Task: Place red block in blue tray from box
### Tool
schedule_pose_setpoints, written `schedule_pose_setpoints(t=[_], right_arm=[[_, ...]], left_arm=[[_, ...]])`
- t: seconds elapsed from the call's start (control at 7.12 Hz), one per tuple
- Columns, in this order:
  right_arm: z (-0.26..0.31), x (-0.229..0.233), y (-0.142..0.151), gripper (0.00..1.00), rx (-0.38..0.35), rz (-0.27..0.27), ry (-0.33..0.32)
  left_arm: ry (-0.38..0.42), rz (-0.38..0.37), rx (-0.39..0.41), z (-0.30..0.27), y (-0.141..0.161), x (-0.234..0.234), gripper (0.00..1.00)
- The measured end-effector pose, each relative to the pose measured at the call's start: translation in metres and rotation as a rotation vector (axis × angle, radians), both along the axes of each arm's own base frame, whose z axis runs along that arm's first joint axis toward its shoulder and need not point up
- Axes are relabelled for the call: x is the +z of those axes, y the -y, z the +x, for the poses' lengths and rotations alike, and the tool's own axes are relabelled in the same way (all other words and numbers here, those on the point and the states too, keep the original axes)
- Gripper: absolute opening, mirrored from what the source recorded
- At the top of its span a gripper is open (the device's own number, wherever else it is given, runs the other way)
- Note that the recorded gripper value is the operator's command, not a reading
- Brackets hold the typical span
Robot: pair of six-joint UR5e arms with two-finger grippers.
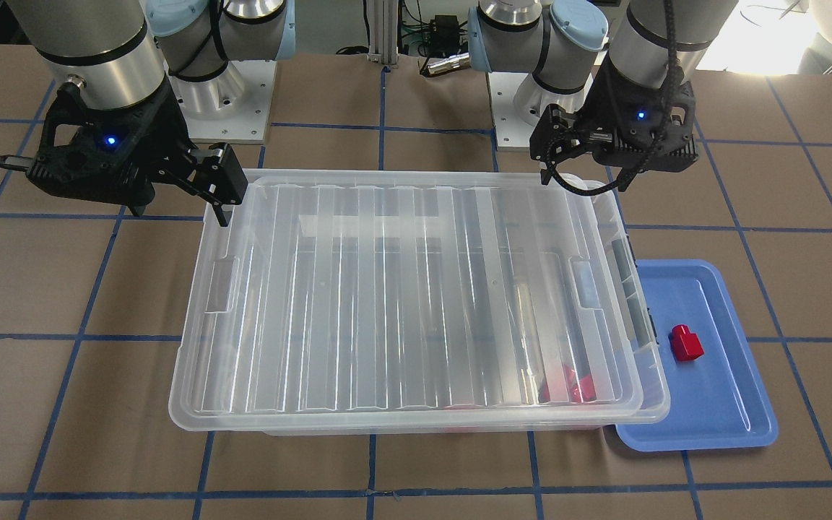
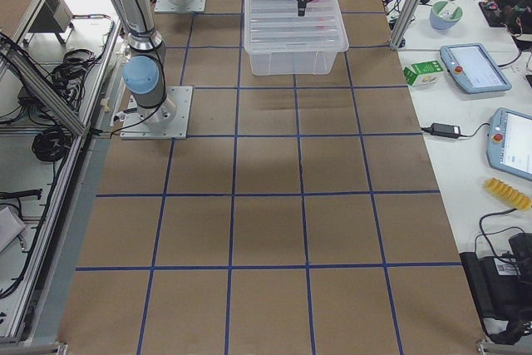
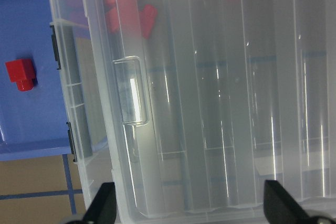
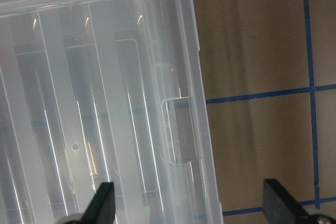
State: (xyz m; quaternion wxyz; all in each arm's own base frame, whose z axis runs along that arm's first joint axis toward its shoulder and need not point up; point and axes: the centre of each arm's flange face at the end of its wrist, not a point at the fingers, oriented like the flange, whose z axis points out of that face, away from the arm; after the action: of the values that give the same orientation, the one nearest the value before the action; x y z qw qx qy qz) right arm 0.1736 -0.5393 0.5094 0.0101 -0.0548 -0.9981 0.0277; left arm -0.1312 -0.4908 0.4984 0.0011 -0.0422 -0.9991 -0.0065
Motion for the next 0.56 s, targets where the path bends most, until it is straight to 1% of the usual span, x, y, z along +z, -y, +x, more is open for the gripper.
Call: schedule_pose_setpoints(t=[0.56], right_arm=[[-0.0001, 0.0009, -0.0003, 1.00, 0.000, -0.003, 0.000]], left_arm=[[0.000, -0.008, -0.001, 0.0004, 0.0001, 0.0029, 1.00]])
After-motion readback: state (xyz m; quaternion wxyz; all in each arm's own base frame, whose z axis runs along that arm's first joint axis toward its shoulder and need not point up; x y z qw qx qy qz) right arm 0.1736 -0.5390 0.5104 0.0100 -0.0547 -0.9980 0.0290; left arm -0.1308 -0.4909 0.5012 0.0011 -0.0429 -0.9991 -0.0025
